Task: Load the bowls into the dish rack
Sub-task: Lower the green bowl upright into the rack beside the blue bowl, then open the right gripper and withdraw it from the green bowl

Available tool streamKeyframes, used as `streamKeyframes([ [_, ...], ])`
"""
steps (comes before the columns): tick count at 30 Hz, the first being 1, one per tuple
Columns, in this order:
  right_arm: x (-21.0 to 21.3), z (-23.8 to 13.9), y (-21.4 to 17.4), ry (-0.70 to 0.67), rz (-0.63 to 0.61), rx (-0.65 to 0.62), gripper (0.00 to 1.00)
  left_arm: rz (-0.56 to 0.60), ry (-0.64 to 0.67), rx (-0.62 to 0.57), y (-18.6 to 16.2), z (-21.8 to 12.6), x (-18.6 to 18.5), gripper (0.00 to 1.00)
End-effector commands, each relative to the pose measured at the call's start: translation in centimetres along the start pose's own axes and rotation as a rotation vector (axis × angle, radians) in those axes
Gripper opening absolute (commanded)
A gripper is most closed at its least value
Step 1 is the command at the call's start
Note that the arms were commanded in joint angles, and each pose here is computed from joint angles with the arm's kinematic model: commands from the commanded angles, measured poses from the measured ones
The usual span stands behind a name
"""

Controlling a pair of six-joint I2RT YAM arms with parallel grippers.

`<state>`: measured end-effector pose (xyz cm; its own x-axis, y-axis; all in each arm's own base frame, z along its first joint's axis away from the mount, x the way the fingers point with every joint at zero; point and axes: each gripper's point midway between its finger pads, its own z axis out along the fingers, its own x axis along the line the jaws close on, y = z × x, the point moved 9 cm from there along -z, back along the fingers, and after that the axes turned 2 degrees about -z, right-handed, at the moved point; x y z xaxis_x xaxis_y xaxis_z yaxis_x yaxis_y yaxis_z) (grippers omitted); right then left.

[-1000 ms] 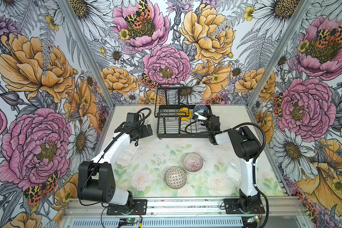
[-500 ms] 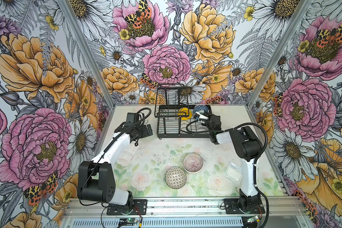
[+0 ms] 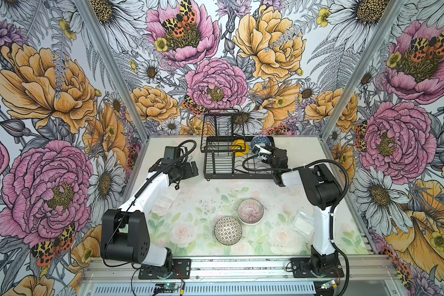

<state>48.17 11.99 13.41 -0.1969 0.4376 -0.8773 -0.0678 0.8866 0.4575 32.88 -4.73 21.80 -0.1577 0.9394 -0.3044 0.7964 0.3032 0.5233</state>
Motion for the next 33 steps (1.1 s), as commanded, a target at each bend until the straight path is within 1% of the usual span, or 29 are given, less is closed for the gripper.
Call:
streamKeyframes([
  [1,-2.0,0.0,1.1,-0.034,0.030,-0.025,0.18,-0.006,-0.029,-0.011,-0.1,-0.3,-0.2,0.99],
  [5,-2.1,-0.1,1.0,-0.032,0.033,-0.021,0.24,-0.005,-0.031,-0.012,-0.1,-0.3,-0.2,0.99],
  [9,-2.3,-0.2,1.0,-0.035,0.035,-0.021,0.29,-0.006,-0.030,-0.015,0.0,-0.4,-0.2,0.99],
  [11,-2.4,-0.3,1.1,-0.037,0.035,-0.022,0.33,-0.005,-0.032,-0.015,0.0,-0.4,-0.3,0.99],
  [15,-2.9,-0.7,1.4,-0.022,0.046,-0.020,0.36,-0.004,-0.033,-0.016,0.0,-0.5,-0.3,0.99],
  [17,-3.2,-1.0,1.4,-0.017,0.052,-0.020,0.41,-0.004,-0.033,-0.018,0.0,-0.5,-0.3,0.99],
  [18,-3.4,-1.2,1.5,-0.016,0.060,-0.022,0.45,-0.005,-0.032,-0.018,0.0,-0.5,-0.3,0.99],
  [19,-3.5,-1.4,1.5,-0.014,0.066,-0.020,0.54,-0.005,-0.033,-0.018,0.0,-0.5,-0.3,0.99],
  [21,-3.6,-1.8,1.5,-0.015,0.082,-0.019,0.85,-0.004,-0.033,-0.019,0.0,-0.6,-0.3,0.99],
  [22,-3.8,-1.9,1.5,-0.020,0.093,-0.015,0.95,-0.004,-0.033,-0.022,0.0,-0.6,-0.4,0.99],
  [23,-4.0,-2.1,1.6,-0.026,0.107,-0.016,0.99,-0.004,-0.034,-0.023,0.0,-0.7,-0.4,0.99],
  [28,-4.9,-3.2,1.7,-0.039,0.156,-0.004,0.99,0.000,-0.038,-0.030,0.0,-1.0,-0.4,0.99],
  [33,-5.7,-4.3,2.1,-0.045,0.192,0.048,1.00,0.002,-0.040,-0.029,-0.1,-1.0,-0.4,0.99],
])
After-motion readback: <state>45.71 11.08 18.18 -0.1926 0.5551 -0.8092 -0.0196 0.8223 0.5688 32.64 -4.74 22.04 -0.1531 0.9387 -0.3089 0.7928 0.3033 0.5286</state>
